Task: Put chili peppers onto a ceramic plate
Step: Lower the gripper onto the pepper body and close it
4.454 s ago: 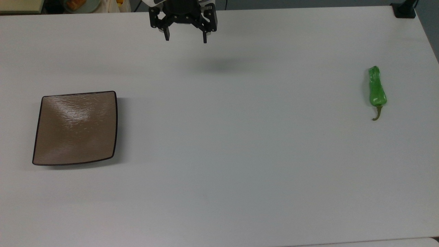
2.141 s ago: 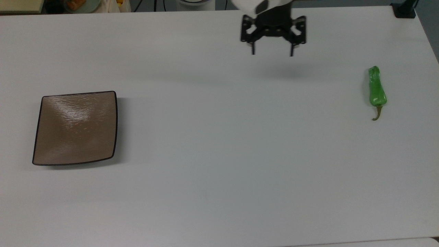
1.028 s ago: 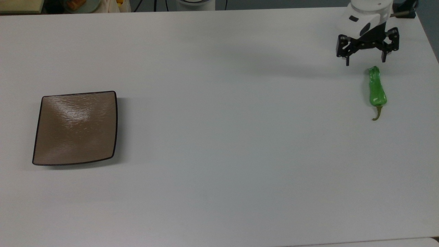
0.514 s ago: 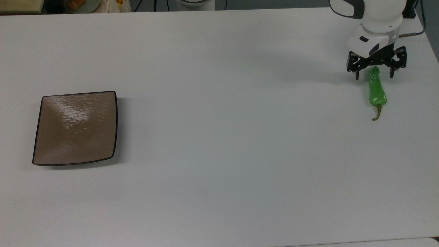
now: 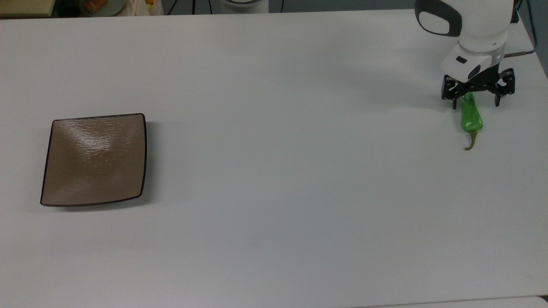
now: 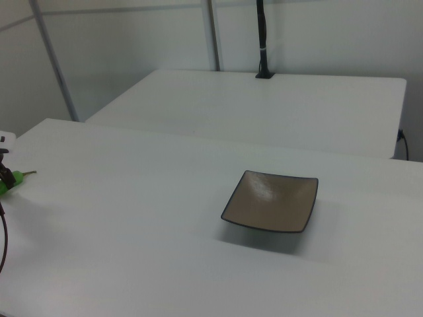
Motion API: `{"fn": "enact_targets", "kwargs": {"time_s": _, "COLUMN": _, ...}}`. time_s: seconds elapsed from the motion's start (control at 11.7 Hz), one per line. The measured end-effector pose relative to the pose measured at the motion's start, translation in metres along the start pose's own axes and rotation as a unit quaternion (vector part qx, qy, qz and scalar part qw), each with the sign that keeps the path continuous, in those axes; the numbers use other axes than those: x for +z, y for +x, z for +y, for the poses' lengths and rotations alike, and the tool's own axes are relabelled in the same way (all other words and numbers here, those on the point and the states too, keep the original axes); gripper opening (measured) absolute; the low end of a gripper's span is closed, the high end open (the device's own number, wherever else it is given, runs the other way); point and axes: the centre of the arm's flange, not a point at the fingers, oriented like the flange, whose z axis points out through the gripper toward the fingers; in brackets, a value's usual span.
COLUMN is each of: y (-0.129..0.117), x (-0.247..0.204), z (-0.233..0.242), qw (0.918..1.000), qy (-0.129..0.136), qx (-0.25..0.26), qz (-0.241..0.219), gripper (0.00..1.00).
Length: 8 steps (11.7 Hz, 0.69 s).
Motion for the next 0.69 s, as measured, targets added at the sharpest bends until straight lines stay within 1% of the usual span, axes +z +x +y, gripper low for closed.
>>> {"fn": "enact_targets", "kwargs": {"time_s": 0.17, "y": -0.006, "x": 0.013, "z": -0.001, "qw": 1.0, "qy": 0.001, "qx": -0.001, "qz": 0.006, "gripper": 1.0}}
{"fn": "enact_targets", "kwargs": {"time_s": 0.26, "y": -0.008, "x": 0.016, "z": -0.001, "qw": 1.0, "qy": 0.001, "qx": 0.0, "qz": 0.008, "gripper": 0.94}}
{"fn": "enact_targets", "kwargs": {"time_s": 0.43, "y": -0.007, "x": 0.017, "z": -0.001, "qw": 1.0, "qy": 0.003, "qx": 0.001, "qz": 0.009, "gripper": 0.88}}
{"fn": "enact_targets", "kwargs": {"time_s": 0.6, "y": -0.007, "x": 0.017, "z": -0.001, "qw": 0.9999, "qy": 0.005, "qx": 0.001, "qz": 0.011, "gripper": 0.53}}
{"fn": "enact_targets", "kwargs": {"time_s": 0.69, "y": -0.006, "x": 0.017, "z": -0.001, "qw": 0.9999, "qy": 0.004, "qx": 0.001, "qz": 0.01, "gripper": 0.4}}
